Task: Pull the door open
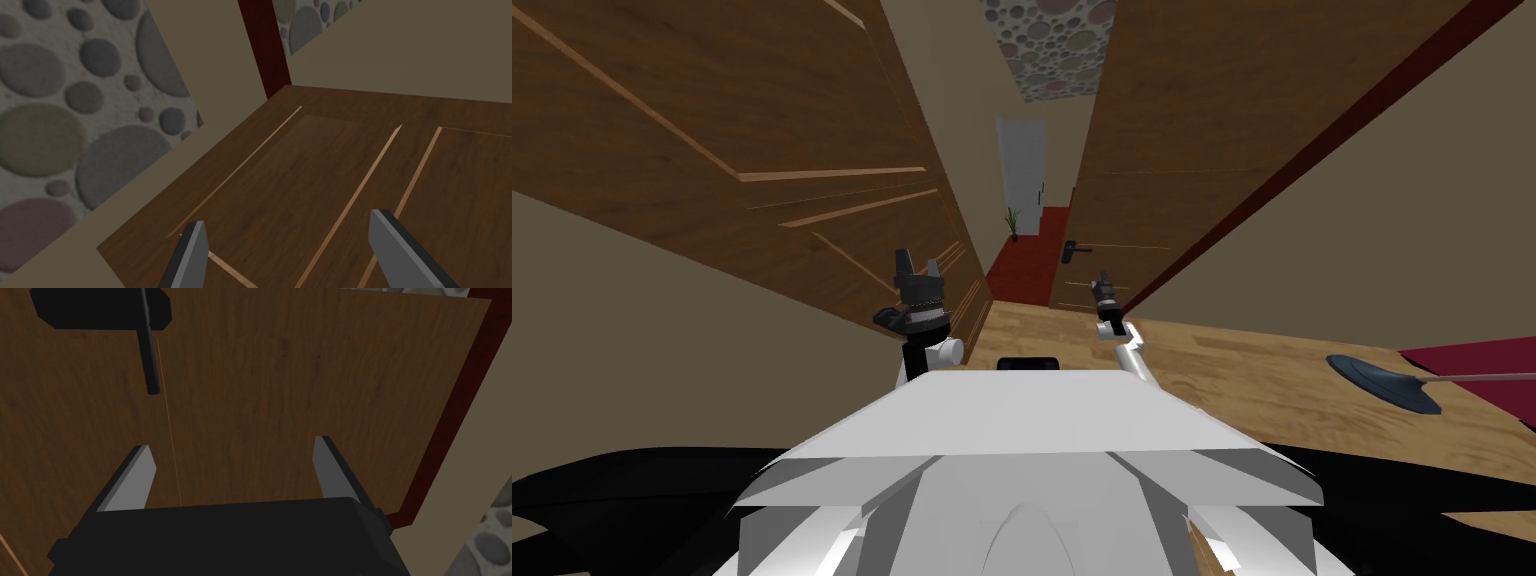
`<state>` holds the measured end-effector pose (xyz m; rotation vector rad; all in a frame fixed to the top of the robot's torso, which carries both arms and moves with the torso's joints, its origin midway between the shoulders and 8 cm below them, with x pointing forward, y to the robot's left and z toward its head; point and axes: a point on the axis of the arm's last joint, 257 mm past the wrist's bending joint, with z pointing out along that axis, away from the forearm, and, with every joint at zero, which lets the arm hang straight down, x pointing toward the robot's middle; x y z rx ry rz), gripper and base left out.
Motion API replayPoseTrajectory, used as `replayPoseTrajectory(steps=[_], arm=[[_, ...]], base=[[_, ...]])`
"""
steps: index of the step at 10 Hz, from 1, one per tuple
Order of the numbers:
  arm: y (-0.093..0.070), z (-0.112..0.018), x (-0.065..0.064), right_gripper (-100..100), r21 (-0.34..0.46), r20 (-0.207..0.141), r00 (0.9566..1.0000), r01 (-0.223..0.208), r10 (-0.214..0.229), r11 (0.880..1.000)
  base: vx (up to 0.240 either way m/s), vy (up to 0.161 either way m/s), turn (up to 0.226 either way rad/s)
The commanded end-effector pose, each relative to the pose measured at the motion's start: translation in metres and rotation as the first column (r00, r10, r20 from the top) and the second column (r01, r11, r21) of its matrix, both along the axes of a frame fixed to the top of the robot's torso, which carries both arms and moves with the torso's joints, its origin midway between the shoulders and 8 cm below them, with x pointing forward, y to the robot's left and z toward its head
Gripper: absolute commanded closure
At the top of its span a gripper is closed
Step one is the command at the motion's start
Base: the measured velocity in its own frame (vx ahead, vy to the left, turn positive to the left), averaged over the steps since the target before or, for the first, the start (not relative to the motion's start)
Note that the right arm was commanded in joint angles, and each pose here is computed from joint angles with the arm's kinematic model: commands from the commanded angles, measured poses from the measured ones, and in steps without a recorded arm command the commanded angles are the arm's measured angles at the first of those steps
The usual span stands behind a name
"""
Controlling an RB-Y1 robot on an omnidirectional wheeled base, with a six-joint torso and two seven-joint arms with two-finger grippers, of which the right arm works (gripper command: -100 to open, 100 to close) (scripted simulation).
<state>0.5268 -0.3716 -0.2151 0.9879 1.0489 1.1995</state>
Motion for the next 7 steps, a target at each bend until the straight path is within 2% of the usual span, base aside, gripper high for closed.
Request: replayPoseTrajectory(steps=[1, 7], arm=[[-0.007, -0.007, 0.005, -100, 0.007, -0.021, 0.9998, 0.005, -0.005, 1.000], [-0.032, -0.033, 0.018, -100, 0.032, -0.090, 0.9956, 0.028, -0.026, 0.999]], base=[[0.109, 0.034, -0.010], [0.094, 0.034, -0.012]])
